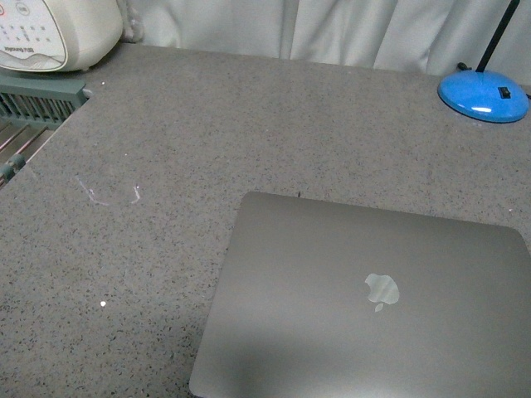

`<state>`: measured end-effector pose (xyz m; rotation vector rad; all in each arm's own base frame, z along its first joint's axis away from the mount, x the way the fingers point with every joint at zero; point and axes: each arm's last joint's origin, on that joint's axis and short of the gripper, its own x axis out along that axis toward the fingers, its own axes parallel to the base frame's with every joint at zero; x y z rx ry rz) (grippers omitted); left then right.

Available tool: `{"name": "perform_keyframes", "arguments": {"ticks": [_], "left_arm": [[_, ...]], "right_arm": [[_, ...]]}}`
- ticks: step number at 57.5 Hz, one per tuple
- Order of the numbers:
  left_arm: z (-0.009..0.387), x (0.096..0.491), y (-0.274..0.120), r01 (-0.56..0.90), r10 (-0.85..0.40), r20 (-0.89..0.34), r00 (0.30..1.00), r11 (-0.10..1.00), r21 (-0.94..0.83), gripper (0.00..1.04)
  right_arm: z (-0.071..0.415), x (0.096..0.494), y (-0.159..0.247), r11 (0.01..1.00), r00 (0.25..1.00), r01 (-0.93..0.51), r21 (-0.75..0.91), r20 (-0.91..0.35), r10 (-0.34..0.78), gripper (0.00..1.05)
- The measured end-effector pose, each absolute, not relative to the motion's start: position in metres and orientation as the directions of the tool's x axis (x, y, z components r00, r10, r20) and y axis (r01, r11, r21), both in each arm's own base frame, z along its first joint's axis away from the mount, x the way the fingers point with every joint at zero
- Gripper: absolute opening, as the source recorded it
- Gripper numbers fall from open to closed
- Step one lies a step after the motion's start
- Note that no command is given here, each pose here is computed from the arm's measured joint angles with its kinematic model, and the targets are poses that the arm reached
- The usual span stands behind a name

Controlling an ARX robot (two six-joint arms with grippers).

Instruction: Close laptop

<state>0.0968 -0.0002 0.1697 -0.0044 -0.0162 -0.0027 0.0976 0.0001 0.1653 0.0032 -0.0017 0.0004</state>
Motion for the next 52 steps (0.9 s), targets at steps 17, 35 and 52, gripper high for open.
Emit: {"name": "perform_keyframes", "arguments": {"ticks": [17,35,52], "left_arm": [[0.1697,0.0968,-0.0002,0.003,-0.003,0.017,1.000,1.000,-0.004,0.04],[0.1697,0.0968,-0.0002,0.003,-0.003,0.017,1.000,1.000,-0.005,0.59],[0.1697,0.0968,-0.0002,0.003,-0.003,0.017,1.000,1.000,-0.004,0.98]], "right_arm": [[0.1653,0.0976,0.0001,1.000,1.000,0.000,0.003,0.002,0.000,0.01],[0.1653,0.0976,0.0001,1.000,1.000,0.000,0.002,0.002,0.000,0.43],[0.1653,0.0976,0.0001,1.000,1.000,0.000,0.003,0.002,0.000,0.98]]}}
